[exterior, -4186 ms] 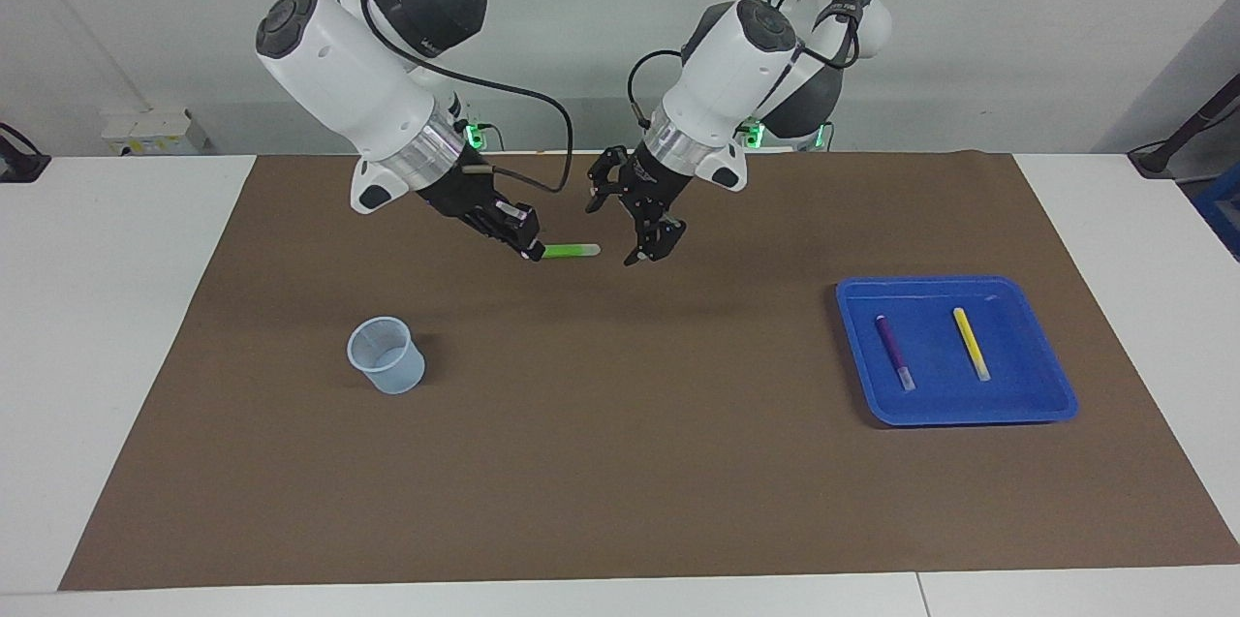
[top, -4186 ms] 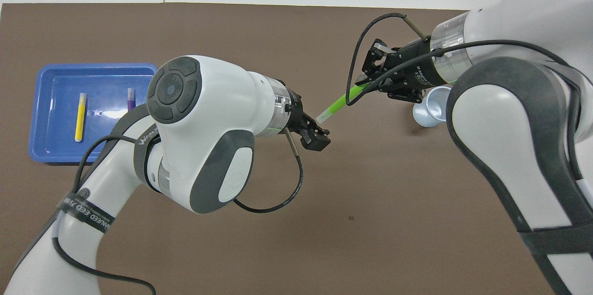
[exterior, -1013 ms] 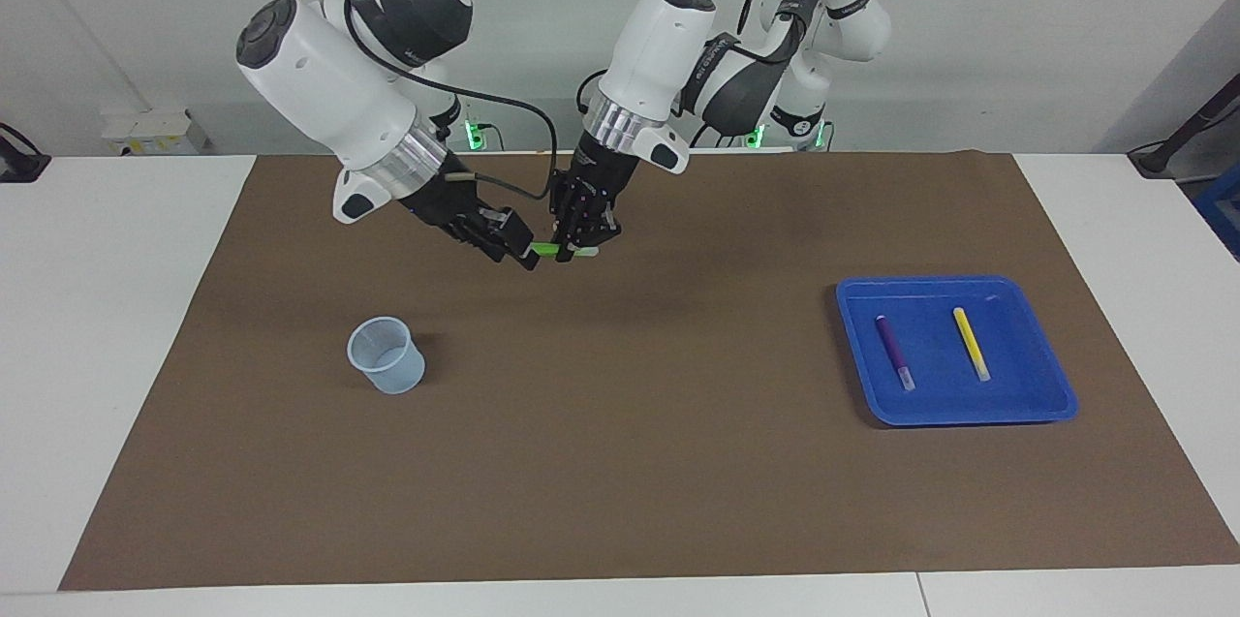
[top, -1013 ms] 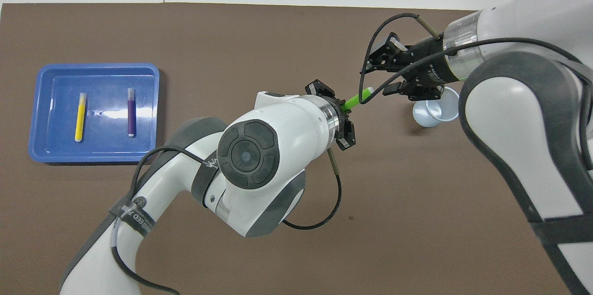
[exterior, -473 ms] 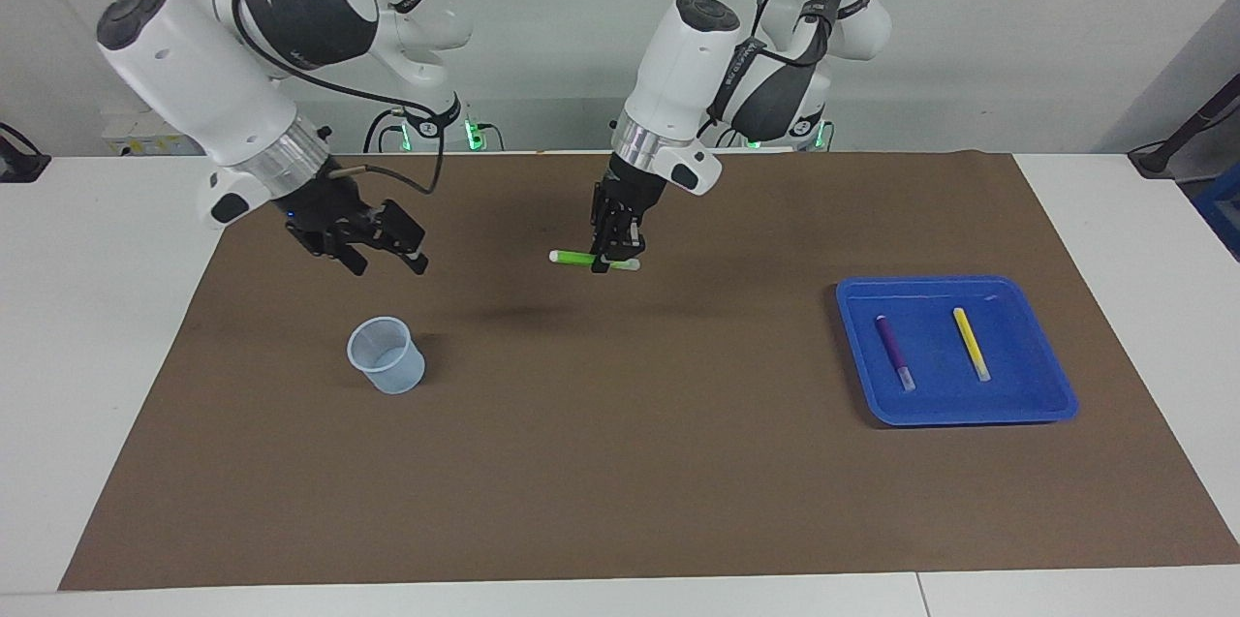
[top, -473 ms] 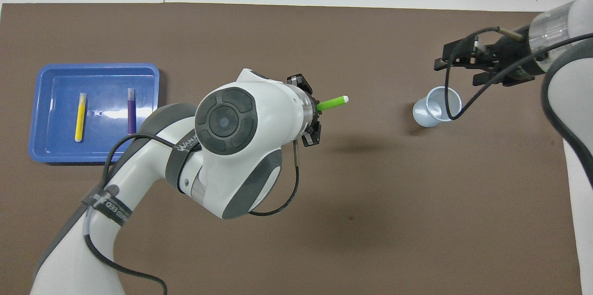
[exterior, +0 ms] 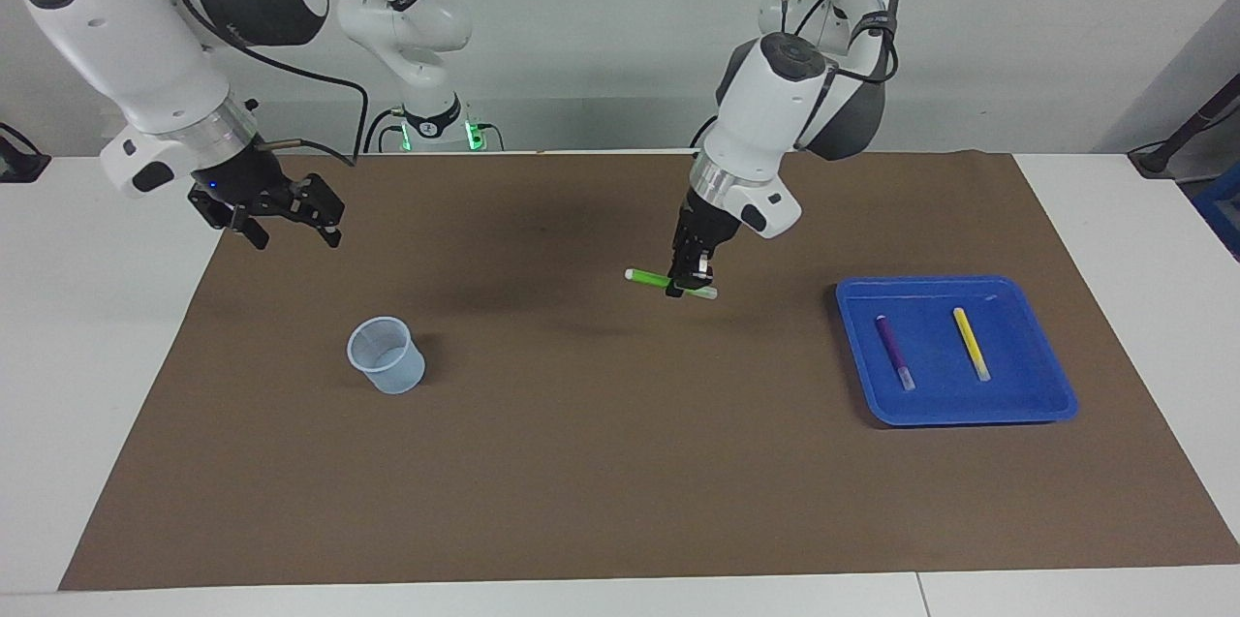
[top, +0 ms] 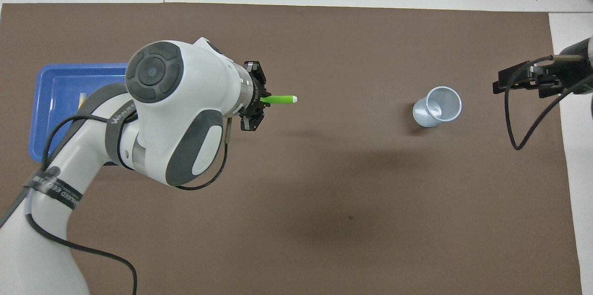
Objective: Right arm passes pens to left for tray arrangement
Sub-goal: 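Carry the green pen with the left gripper over the blue tray, then lower the green pen into the tray and open the left gripper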
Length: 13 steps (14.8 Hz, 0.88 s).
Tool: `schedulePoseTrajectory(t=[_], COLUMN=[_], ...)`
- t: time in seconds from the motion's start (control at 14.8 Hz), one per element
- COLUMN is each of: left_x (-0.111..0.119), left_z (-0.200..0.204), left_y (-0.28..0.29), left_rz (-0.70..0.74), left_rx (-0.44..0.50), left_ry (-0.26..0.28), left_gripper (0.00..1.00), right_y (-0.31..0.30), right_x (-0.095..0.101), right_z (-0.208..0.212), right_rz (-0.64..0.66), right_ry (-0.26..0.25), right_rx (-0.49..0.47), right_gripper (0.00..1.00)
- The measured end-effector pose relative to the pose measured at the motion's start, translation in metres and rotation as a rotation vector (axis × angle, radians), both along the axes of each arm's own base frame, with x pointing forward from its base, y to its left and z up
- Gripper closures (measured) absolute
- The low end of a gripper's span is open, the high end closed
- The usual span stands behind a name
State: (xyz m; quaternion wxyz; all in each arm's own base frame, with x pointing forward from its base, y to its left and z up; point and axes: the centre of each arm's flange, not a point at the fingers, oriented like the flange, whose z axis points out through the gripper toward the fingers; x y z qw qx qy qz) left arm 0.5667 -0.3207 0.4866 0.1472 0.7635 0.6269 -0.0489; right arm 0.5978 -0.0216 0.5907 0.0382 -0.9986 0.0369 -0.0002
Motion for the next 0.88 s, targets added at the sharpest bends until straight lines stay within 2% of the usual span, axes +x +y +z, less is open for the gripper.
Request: schedulePoseTrajectory(t=[0.2,0.41,0.61,0.88], left_x=[0.015,0.025,0.033,0.043], left_z=[-0.002,-0.002,-0.003,-0.009], left_y=[0.052,0.098,0.143,0.209], left_rz=[-0.165,-0.363,-0.576,-0.821], left_rx=[0.023,0.048,0.064,0.078], left_ry=[0.012,-0.001,-0.036,-0.103], left_gripper=[0.82,0.82,0.82,0.82], right_y=[0.004,0.009,0.012,0.012], right_x=[-0.001,-0.002,-0.004,-0.006], right_z=[0.002,0.001,-0.003,0.000], right_rz=[0.007,0.016,0.023,0.023], right_ry=[-0.004,0.006,0.025,0.022], right_rx=[-0.003,-0.002,-0.001,-0.002], right_gripper=[0.00,0.00,0.00,0.00])
